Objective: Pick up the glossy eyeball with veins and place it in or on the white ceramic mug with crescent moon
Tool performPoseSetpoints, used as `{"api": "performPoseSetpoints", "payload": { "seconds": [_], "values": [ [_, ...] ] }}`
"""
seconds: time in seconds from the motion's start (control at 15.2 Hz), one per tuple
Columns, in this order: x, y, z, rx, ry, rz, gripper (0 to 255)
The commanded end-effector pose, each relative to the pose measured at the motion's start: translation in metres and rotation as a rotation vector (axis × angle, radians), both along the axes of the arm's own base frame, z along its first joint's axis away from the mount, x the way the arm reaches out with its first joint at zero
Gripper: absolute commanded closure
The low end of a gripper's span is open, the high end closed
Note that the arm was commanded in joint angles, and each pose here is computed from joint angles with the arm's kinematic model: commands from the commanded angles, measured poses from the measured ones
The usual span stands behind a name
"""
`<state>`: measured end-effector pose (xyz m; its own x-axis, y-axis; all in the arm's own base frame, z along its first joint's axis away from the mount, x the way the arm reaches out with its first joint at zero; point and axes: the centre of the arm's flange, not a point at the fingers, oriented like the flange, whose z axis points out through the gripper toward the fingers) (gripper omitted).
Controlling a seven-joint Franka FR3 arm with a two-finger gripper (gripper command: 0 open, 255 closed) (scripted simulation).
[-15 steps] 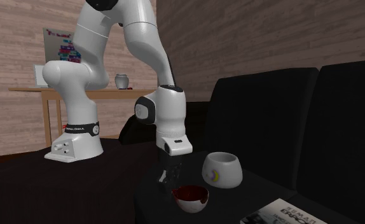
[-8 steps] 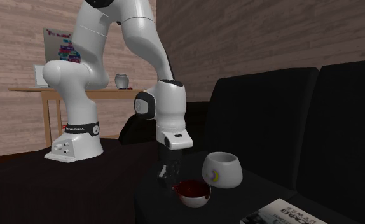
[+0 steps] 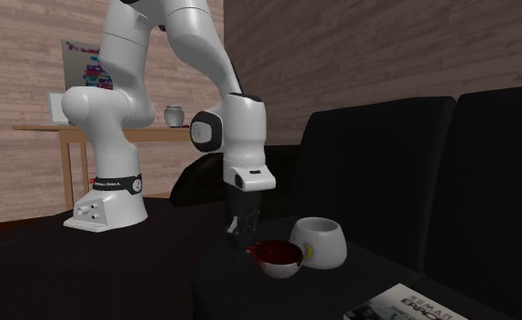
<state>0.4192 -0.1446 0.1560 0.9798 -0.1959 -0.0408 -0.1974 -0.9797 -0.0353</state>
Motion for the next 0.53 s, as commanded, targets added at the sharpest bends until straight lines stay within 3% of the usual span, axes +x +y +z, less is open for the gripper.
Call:
{"api": "performPoseSetpoints", "payload": {
  "seconds": [0.0, 0.46],
  "values": [
    [0.0, 0.0, 0.012, 0.0, 0.0, 0.0, 255],
    [0.0, 0.0, 0.049, 0.0, 0.0, 0.0, 255]
  ]
}}
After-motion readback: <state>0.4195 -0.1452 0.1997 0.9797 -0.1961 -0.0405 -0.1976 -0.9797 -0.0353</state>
